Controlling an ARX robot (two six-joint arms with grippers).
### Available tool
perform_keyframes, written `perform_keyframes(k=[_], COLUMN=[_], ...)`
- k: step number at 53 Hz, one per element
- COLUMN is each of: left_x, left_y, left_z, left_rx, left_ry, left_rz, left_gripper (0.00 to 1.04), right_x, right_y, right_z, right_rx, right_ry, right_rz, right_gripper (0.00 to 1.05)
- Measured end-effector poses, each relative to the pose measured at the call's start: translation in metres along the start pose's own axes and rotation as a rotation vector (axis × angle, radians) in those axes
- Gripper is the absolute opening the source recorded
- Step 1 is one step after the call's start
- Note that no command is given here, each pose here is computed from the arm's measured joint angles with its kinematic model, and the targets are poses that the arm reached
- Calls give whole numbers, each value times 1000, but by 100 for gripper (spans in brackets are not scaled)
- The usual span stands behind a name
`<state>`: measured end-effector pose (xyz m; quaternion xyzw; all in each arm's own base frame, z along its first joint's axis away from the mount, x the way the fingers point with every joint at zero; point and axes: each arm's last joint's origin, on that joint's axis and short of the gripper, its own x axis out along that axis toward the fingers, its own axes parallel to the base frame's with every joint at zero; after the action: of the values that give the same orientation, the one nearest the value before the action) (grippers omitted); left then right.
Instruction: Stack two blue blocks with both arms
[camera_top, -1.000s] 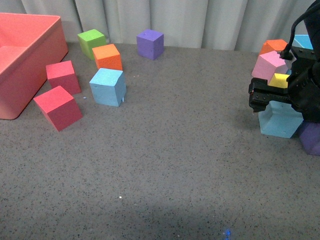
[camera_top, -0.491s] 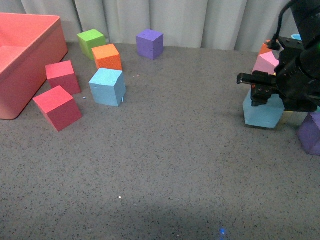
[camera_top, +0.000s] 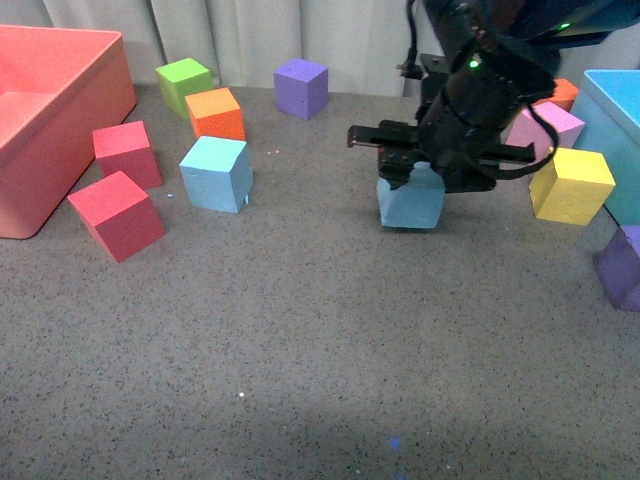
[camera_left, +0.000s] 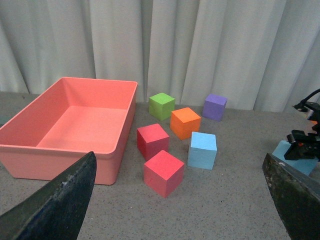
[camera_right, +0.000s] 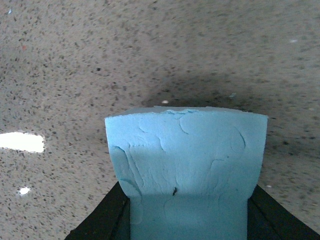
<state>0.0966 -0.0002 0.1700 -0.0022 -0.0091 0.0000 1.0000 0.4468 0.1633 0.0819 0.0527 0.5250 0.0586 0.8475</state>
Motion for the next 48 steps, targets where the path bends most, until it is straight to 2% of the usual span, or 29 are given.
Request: perform_keyframes(k=[11, 24, 42, 45, 48], left_x=[0, 0, 0, 0, 0], left_y=[0, 0, 0, 0, 0], left_z=[0, 0, 0, 0, 0], left_rx=[0, 0, 0, 0, 0], left_ry=[0, 0, 0, 0, 0], left_rz=[0, 0, 0, 0, 0], left_gripper=[98, 98, 98, 98, 98], right_x=[10, 12, -6, -16, -30], right_y=[19, 22, 22, 23, 23], right_z=[4, 6, 9, 12, 17], right_rx=[6, 23, 51, 46, 44], right_ry=[27, 28, -27, -53, -91], right_rz=[0, -2, 55, 64, 71], right_gripper=[41, 41, 91, 97, 95])
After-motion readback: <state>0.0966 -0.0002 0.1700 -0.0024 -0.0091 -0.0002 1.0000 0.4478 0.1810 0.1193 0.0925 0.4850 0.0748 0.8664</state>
